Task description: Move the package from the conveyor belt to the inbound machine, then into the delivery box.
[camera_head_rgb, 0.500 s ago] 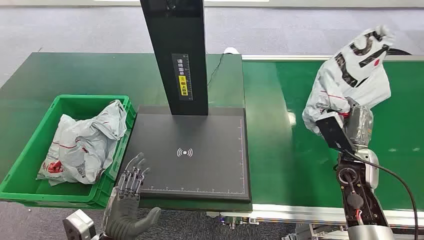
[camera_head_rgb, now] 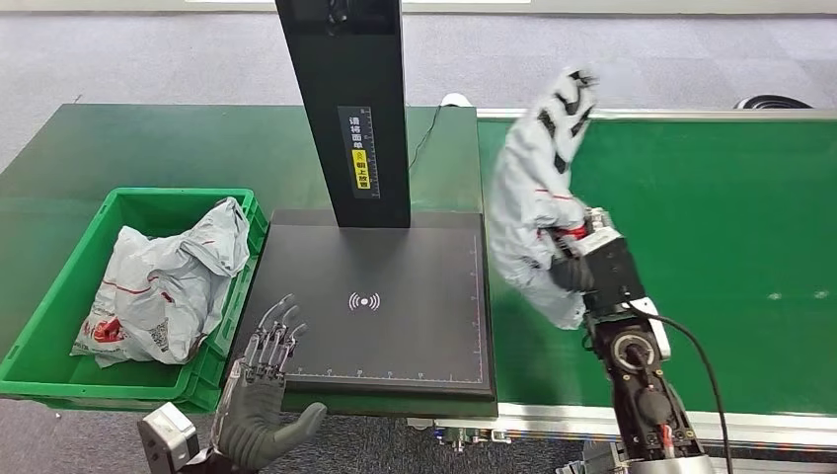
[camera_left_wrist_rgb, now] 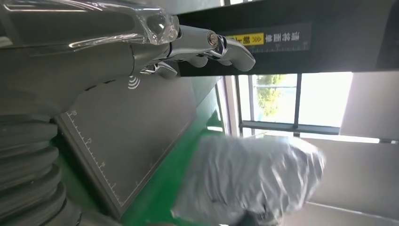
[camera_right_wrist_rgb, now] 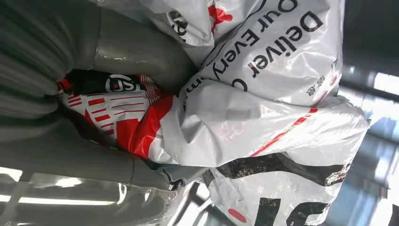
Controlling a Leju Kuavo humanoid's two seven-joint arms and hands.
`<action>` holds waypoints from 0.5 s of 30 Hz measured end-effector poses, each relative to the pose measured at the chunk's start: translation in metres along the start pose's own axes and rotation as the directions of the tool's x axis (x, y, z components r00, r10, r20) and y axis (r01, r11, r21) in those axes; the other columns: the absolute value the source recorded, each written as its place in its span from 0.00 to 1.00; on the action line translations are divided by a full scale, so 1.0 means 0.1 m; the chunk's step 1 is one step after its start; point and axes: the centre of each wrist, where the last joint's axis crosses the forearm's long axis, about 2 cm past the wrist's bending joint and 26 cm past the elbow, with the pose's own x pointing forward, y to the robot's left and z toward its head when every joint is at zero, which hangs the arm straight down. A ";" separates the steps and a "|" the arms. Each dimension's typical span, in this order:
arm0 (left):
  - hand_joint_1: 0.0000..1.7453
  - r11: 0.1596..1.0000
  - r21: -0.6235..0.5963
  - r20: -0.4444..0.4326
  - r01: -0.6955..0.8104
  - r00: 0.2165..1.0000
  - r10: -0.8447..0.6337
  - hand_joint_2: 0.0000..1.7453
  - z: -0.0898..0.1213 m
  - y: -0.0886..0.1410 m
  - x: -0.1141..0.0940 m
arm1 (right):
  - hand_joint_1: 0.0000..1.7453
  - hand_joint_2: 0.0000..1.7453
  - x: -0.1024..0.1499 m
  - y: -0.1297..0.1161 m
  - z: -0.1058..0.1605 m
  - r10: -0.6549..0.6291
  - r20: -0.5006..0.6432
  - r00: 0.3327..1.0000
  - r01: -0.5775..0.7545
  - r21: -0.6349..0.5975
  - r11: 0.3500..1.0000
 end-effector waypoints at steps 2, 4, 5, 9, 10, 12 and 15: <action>0.00 1.000 -0.015 -0.002 -0.005 1.000 0.005 1.00 -0.02 -0.01 -0.03 | 1.00 1.00 0.02 0.23 -0.01 -0.052 -0.007 0.999 0.052 0.098 0.994; 0.00 1.000 -0.028 -0.004 -0.007 1.000 0.007 1.00 -0.03 -0.02 -0.06 | 1.00 1.00 0.03 0.44 -0.01 -0.104 -0.024 0.994 0.106 0.191 0.976; 0.00 0.999 -0.035 -0.004 -0.009 1.000 0.009 1.00 -0.04 -0.02 -0.07 | 1.00 1.00 0.03 0.54 -0.01 -0.126 -0.035 0.991 0.131 0.234 0.964; 0.00 0.998 -0.059 -0.005 -0.015 1.000 0.015 1.00 -0.10 -0.03 -0.10 | 1.00 1.00 0.04 0.87 0.00 -0.176 -0.079 0.981 0.193 0.364 0.911; 0.00 0.998 -0.063 -0.006 -0.016 1.000 0.016 1.00 -0.10 -0.03 -0.11 | 1.00 1.00 0.05 0.94 0.01 -0.179 -0.087 0.980 0.199 0.385 0.901; 0.00 0.997 -0.068 -0.008 -0.018 1.000 0.018 1.00 -0.11 -0.03 -0.12 | 1.00 1.00 0.05 1.05 0.01 -0.180 -0.100 0.978 0.206 0.416 0.886; 0.00 0.997 -0.077 -0.011 -0.023 1.000 0.022 1.00 -0.13 -0.02 -0.14 | 1.00 1.00 0.07 1.13 -0.01 -0.185 -0.122 0.975 0.220 0.438 0.872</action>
